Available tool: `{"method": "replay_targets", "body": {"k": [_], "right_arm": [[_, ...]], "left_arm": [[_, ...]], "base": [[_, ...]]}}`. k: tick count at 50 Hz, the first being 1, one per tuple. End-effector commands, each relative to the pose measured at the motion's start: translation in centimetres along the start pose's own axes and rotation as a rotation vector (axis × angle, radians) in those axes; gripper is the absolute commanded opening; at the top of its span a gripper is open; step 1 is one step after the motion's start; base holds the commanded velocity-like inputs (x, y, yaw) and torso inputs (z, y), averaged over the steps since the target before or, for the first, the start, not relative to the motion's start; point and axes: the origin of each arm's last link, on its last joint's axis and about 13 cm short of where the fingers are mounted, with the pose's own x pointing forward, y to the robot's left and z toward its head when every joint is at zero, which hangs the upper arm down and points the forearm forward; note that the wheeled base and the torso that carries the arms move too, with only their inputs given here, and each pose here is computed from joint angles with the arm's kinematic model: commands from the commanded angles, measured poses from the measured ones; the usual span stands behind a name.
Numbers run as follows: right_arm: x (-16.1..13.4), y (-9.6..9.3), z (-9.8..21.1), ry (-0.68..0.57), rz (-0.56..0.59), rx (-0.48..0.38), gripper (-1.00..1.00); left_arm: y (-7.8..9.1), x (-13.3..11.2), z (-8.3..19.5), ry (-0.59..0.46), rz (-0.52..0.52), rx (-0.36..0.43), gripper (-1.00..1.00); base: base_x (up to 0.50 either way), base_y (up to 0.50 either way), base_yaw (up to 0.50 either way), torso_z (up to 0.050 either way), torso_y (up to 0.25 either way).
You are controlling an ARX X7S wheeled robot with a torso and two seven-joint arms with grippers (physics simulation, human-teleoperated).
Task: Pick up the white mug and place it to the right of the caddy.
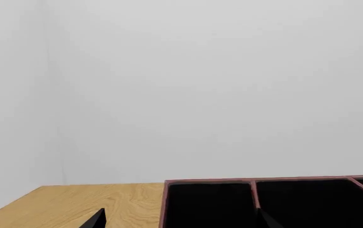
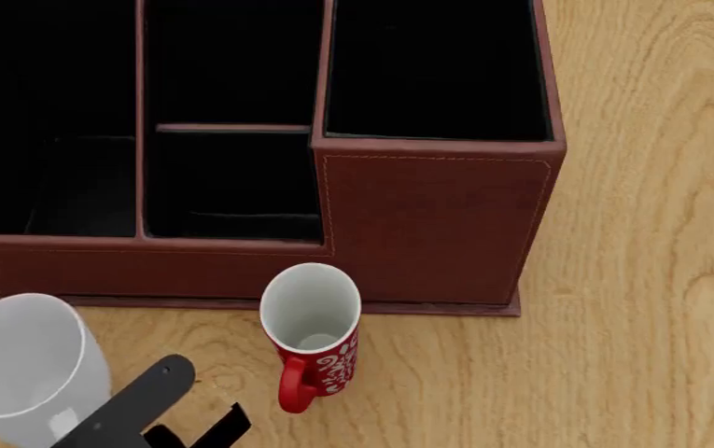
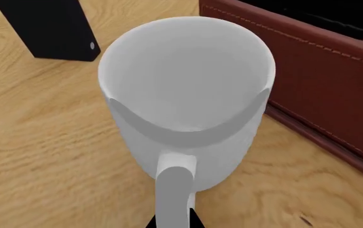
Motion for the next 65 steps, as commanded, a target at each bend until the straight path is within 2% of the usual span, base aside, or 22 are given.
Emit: {"method": "replay_targets", "body": {"k": [1, 25, 47, 53, 65], "right_arm": [[-1.2, -0.2, -0.1, -0.037, -0.006, 0.007, -1.00], [-3.1, 0.2, -0.4, -0.068, -0.007, 0.017, -1.00], [-3.1, 0.1, -0.9, -0.060, -0.015, 0.028, -1.00], [-3.1, 0.1, -1.0, -0.060, -0.016, 0.033, -1.00], [-3.4, 0.1, -1.0, -0.072, -0.011, 0.040, -1.00]], "left_arm": [[-0.2, 0.1, 0.0, 0.000, -0.004, 0.002, 1.00], [-0.5, 0.1, 0.7, -0.013, -0.013, 0.006, 1.00], [-0.3, 0.1, 1.1, -0.021, -0.006, 0.016, 1.00], [0.2, -0.1, 1.8, -0.031, 0.014, 0.034, 1.00], [2.7, -1.6, 3.6, -0.047, 0.131, 0.118, 1.00]], "base": [[0.00, 0.00, 0.00, 0.000, 0.000], [0.00, 0.00, 0.00, 0.000, 0.000], [0.00, 0.00, 0.00, 0.000, 0.000], [0.00, 0.00, 0.00, 0.000, 0.000], [0.00, 0.00, 0.00, 0.000, 0.001]]}}
